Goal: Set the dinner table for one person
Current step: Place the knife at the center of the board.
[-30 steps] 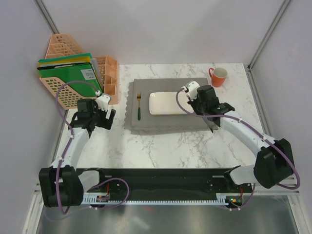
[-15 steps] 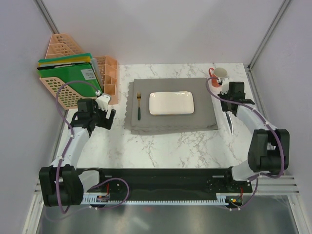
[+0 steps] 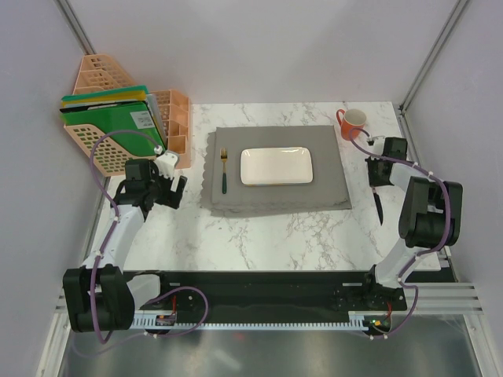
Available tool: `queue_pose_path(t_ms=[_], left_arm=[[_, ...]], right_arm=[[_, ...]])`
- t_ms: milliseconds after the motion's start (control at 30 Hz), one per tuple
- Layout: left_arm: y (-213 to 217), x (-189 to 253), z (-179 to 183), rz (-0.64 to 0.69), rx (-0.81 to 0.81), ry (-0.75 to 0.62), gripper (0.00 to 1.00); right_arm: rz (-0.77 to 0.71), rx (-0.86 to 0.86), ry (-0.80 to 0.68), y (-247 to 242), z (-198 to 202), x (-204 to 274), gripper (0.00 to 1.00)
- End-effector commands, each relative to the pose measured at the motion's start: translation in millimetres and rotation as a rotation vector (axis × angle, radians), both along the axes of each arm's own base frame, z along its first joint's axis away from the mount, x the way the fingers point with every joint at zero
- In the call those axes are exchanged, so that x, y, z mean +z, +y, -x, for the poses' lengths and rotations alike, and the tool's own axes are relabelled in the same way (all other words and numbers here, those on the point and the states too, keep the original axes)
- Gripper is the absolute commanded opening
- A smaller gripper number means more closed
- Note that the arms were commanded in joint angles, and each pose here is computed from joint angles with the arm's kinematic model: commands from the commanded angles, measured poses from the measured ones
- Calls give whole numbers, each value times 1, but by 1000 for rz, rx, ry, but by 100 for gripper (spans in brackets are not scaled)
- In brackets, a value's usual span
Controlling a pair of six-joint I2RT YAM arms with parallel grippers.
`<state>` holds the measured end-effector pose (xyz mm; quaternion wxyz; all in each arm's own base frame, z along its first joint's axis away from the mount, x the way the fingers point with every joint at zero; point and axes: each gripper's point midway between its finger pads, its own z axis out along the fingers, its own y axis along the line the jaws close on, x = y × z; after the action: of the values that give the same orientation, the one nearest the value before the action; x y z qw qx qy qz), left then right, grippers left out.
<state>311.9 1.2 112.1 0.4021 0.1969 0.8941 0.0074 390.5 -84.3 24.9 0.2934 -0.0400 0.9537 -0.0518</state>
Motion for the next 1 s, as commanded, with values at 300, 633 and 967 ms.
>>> queue_pose_path(t_ms=[300, 633, 967], left_arm=[[-1, 3, -4, 15, -3, -35, 100], [-2, 2, -3, 15, -9, -34, 100], [-2, 5, -1, 9, -12, -49, 100]], right_arm=[[-14, -3, -173, -3, -25, 40, 0], [-19, -40, -253, -12, -19, 62, 60], [-18, -84, -370, -29, -11, 104, 78]])
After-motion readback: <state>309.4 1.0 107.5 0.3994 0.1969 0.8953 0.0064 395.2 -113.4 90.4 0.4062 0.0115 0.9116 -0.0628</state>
